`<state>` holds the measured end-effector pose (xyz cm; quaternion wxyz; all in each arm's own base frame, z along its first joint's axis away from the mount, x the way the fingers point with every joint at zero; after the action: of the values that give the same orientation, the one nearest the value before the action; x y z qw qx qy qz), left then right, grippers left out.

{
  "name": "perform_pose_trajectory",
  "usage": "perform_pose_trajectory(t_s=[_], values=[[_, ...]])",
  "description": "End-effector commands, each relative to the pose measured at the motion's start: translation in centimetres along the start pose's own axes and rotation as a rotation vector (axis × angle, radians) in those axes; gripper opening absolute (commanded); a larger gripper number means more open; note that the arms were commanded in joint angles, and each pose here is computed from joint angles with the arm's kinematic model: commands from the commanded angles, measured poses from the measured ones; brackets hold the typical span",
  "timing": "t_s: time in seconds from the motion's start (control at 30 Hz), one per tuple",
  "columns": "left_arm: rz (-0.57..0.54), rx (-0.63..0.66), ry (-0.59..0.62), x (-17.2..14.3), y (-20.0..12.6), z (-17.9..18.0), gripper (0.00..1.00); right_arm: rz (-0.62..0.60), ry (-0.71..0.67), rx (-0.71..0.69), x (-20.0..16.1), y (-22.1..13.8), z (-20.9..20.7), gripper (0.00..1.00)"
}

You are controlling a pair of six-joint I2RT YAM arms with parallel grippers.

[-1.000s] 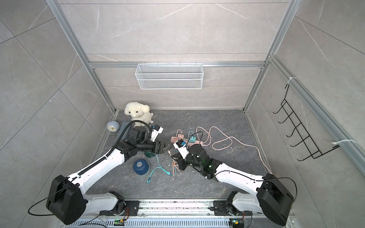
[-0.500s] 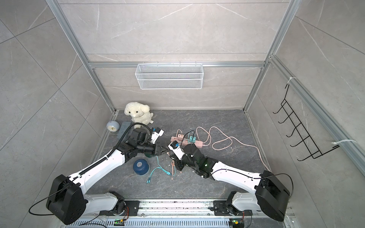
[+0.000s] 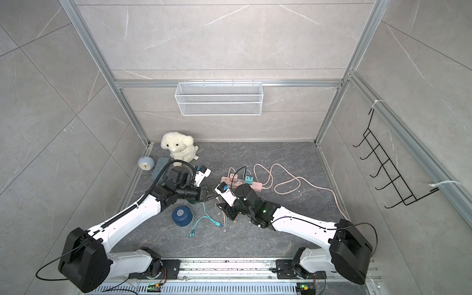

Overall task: Charge the cordless meat grinders
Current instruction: Pick up the charging cable from the center of the board.

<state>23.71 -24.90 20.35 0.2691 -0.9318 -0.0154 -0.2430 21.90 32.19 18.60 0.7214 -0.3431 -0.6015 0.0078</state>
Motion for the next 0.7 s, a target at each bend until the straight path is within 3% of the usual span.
perform_pose_trajectory(t_s=[0.0, 0.2, 0.3, 0.67], values=[[-0.013, -0.068, 0.055, 0.0, -1.1, -1.7, 0.00, 0.027, -0.037, 0.070, 0.1, 0.0, 0.7, 0.41], [-0.053, -0.083, 0.040, -0.3, -1.9, -2.1, 0.00, -0.019, -0.011, 0.176, 1.2, -0.3, 0.3, 0.41], [-0.081, -0.067, 0.016, -0.6, -2.2, -1.7, 0.00, -0.075, 0.040, 0.299, 2.6, -0.8, 0.6, 0.41], [-0.229, -0.120, 0.020, -1.1, -4.2, -2.7, 0.00, -0.080, 0.164, 0.608, 4.2, -0.6, 1.9, 0.45]])
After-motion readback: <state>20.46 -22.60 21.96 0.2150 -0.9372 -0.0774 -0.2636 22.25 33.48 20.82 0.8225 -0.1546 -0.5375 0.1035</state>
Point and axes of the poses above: each gripper's point midway between its finger pads, its own y axis out along the fingers, its own z axis along the line the jaws close on, x = y × z, the point moved 2 cm from there along -y, back along the fingers, and after that the axes turned 1 degree about -y, right-handed, at the moved point
